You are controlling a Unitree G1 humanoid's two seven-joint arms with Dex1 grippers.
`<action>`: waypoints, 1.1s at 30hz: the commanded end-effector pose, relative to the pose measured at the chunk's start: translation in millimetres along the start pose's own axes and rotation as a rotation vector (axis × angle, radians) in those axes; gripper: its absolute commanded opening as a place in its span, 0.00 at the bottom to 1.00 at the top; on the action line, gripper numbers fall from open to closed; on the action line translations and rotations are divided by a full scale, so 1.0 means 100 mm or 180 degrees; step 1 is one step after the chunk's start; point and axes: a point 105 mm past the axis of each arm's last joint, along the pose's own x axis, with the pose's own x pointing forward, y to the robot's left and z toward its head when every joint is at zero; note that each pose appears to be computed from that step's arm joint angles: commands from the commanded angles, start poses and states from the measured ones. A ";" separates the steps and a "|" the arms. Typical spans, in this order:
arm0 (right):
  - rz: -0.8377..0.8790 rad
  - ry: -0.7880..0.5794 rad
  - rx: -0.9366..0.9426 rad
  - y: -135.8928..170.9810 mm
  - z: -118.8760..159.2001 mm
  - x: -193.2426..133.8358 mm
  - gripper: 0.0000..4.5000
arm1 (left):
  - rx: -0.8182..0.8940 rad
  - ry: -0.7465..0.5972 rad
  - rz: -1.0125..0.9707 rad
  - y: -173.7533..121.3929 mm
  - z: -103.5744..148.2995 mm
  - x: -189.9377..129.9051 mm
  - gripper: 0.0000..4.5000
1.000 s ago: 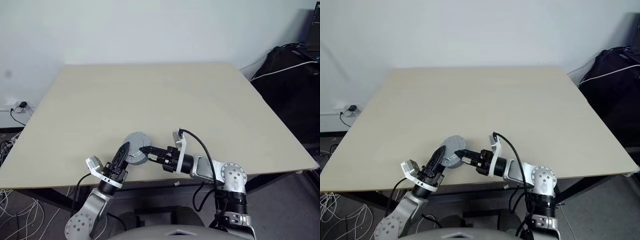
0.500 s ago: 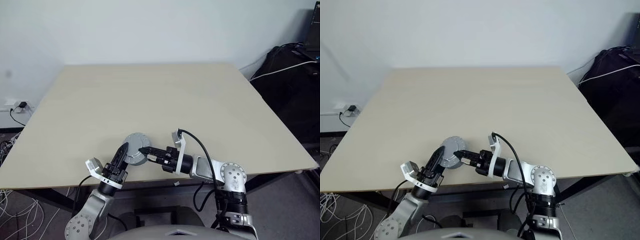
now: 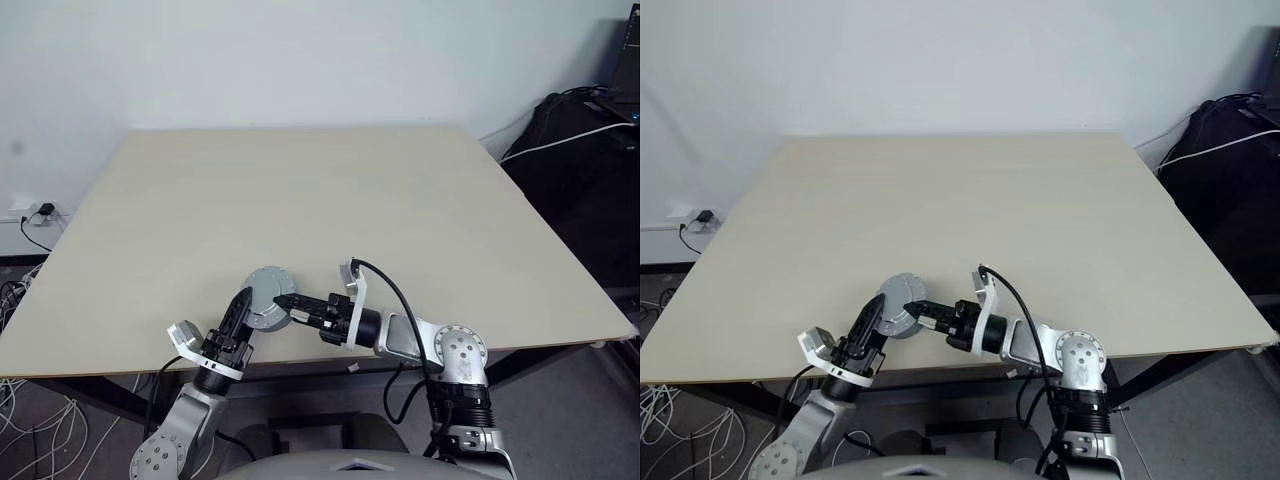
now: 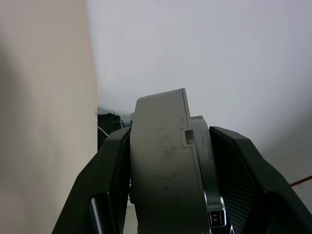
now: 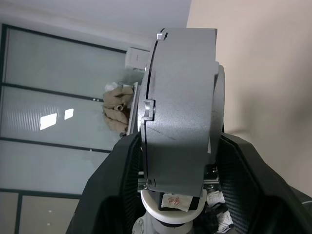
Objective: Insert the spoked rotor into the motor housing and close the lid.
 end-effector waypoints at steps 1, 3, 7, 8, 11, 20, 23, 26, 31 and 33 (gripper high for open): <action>-0.0025 -0.0228 -0.0051 0.02 0.12 0.02 0.46 | -0.0101 0.0185 -0.0433 -0.24 -0.17 0.13 0.48; -0.0041 -0.0263 -0.0049 0.00 0.14 0.01 0.62 | -0.0101 0.0166 -0.0438 -0.24 -0.16 0.13 0.48; -0.0013 -0.0283 -0.0058 0.02 0.15 0.01 0.88 | -0.0100 0.0155 -0.0439 -0.24 -0.15 0.12 0.48; -0.0012 -0.0281 -0.0061 0.02 0.15 0.01 0.95 | -0.0098 0.0154 -0.0439 -0.24 -0.15 0.12 0.48; -0.0016 -0.0271 -0.0067 0.02 0.14 0.02 1.00 | -0.0092 0.0147 -0.0438 -0.24 -0.15 0.12 0.48; -0.0070 -0.0542 -0.0068 -0.01 0.25 0.00 1.00 | -0.0059 0.0104 -0.0406 -0.23 -0.14 0.11 0.48; -0.0005 -0.0691 -0.0133 0.04 0.33 -0.03 1.00 | -0.0015 0.0001 -0.0380 -0.21 -0.10 0.10 0.48; 0.0023 -0.0795 -0.0167 0.06 0.38 -0.06 1.00 | 0.0030 -0.0112 -0.0351 -0.20 -0.05 0.09 0.48; -0.0025 -0.0970 -0.0154 0.01 0.47 -0.11 1.00 | 0.0125 -0.0338 -0.0227 -0.14 0.05 0.05 0.48; -0.0068 -0.0985 -0.0161 -0.02 0.48 -0.12 1.00 | 0.0192 -0.0460 -0.0127 -0.11 0.11 0.04 0.48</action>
